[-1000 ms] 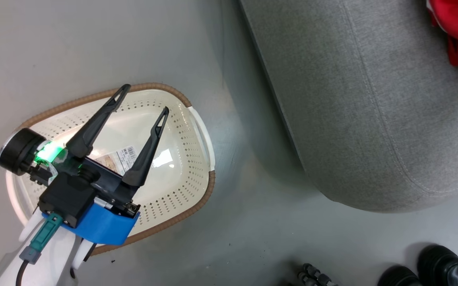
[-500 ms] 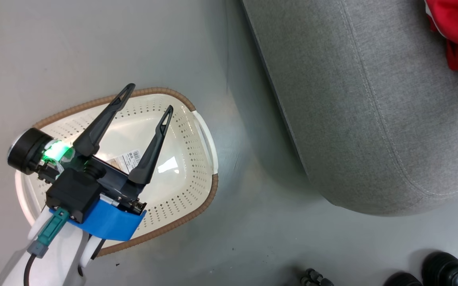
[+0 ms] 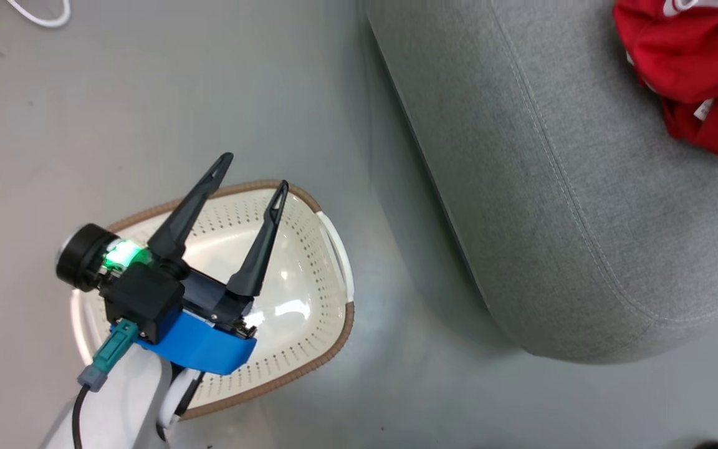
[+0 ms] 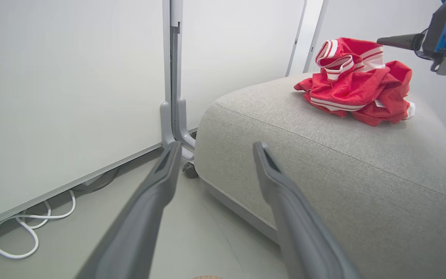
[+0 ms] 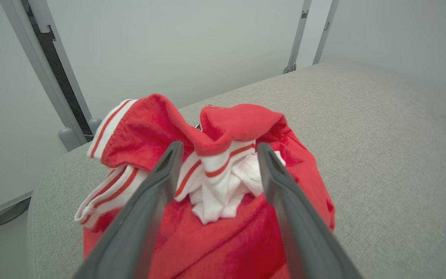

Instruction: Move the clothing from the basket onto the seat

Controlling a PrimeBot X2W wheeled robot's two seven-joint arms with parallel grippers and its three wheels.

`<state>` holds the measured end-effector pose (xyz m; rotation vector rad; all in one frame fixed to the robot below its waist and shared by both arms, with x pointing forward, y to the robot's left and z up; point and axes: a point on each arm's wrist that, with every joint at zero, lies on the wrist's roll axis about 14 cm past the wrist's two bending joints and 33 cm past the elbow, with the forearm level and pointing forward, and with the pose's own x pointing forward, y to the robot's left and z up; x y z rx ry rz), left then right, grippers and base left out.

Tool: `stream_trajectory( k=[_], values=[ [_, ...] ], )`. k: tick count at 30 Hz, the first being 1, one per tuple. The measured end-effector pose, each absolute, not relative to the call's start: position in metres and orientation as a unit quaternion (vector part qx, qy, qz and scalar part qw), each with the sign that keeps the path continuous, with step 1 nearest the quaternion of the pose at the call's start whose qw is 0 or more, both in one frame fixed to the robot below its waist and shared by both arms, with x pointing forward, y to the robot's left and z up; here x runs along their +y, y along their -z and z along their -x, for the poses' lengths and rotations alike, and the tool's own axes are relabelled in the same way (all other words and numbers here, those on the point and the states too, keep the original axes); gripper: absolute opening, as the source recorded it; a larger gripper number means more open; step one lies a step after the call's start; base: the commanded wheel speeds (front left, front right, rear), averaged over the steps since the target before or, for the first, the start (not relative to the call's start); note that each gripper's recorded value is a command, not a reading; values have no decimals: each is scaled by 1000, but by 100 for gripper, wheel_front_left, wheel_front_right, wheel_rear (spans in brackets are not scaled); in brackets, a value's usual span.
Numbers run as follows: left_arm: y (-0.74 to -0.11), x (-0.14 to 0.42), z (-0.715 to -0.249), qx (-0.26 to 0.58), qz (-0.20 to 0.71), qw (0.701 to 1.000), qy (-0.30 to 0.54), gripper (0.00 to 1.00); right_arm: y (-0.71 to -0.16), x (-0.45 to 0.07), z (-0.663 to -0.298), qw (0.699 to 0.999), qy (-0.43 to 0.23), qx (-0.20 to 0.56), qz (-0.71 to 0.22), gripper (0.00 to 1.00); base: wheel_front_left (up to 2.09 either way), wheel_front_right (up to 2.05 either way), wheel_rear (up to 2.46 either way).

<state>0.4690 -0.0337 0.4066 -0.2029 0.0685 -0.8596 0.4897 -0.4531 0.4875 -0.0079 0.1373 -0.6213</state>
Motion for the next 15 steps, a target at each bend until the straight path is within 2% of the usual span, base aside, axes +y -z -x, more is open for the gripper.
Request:
stream_trajectory(
  k=[15],
  values=[
    [-453, -10, -439, 30, 112, 932, 343, 100, -501, -419, -453, 967, 247, 62, 1, 100, 0, 0, 0]
  ],
)
